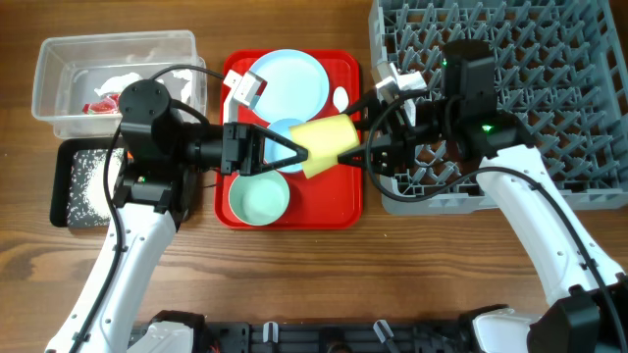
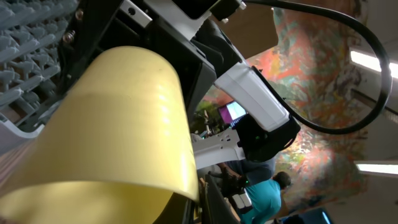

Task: Sort waste into correct bins and load items into the dishwasher rack
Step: 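Raise the yellow cup and pass it to the right gripper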

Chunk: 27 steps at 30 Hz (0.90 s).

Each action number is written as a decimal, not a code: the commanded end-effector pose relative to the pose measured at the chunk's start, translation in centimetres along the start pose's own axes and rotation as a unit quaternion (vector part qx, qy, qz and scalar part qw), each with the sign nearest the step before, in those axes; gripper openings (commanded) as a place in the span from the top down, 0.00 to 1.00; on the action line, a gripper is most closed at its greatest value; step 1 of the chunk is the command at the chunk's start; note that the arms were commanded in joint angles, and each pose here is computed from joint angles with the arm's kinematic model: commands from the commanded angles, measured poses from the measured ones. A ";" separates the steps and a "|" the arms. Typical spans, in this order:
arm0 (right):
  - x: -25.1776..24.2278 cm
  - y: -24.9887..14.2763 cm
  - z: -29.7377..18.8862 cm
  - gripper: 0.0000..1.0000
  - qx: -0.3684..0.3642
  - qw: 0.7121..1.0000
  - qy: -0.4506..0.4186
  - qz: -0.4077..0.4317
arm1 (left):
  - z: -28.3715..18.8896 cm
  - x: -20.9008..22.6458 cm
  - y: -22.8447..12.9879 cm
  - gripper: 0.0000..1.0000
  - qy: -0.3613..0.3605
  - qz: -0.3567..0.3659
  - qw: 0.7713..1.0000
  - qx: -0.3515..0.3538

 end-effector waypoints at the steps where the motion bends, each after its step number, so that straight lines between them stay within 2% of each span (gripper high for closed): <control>1: 0.1 0.4 0.1 0.25 -0.013 0.999 0.023 -0.021 | 0.2 -0.7 -0.6 0.96 -0.004 0.006 1.000 0.018; 2: 0.2 0.4 0.1 0.24 -0.015 0.999 0.028 -0.022 | 0.2 -0.7 -0.6 0.96 -0.004 0.006 1.000 0.018; 4: 0.3 0.5 0.1 0.31 -0.017 0.999 0.031 -0.022 | 0.2 -0.7 -0.6 0.96 -0.004 0.006 1.000 0.018; 7: 0.4 0.5 0.1 0.50 -0.019 0.999 0.034 -0.022 | 0.2 -0.7 -0.5 0.96 -0.004 0.006 1.000 0.018; 9: 0.4 0.5 0.1 0.56 -0.019 0.999 0.034 -0.022 | 0.2 -0.7 -0.5 0.96 -0.004 0.007 1.000 0.018; 14: 0.3 0.6 0.1 0.56 -0.018 0.999 0.032 -0.029 | 0.2 -0.7 -0.5 0.87 -0.004 0.006 1.000 0.018; 18: -1.0 0.5 -0.5 0.57 -0.001 1.000 -0.014 -0.004 | 0.2 -0.7 -0.5 0.82 -0.004 0.006 1.000 0.017; 20: -2.0 0.2 -1.0 0.61 0.010 0.998 -0.053 0.018 | 0.2 -0.7 -0.5 0.78 -0.004 0.007 1.000 0.017; 24: -4.9 -0.8 -2.8 0.60 0.039 0.978 -0.180 0.094 | 0.2 -0.6 -0.4 0.75 -0.003 0.008 1.000 0.011; 26: -6.4 -1.5 -4.0 0.58 0.049 0.957 -0.251 0.138 | 0.2 -0.6 -0.2 0.72 -0.001 0.011 1.000 0.003; 27: -7.3 -2.2 -5.1 0.57 0.055 0.935 -0.305 0.174 | 0.2 -0.6 -0.1 0.72 0.000 0.011 1.000 -0.002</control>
Point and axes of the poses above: each gripper's point midway between its finger pads, its own z axis out along the fingers, its own x axis along the line the jaws close on, y = z × x, the point moved 5 cm from there along -z, back along the fingers, and after that the axes turned 14 degrees about -z, right-handed, at the moved point
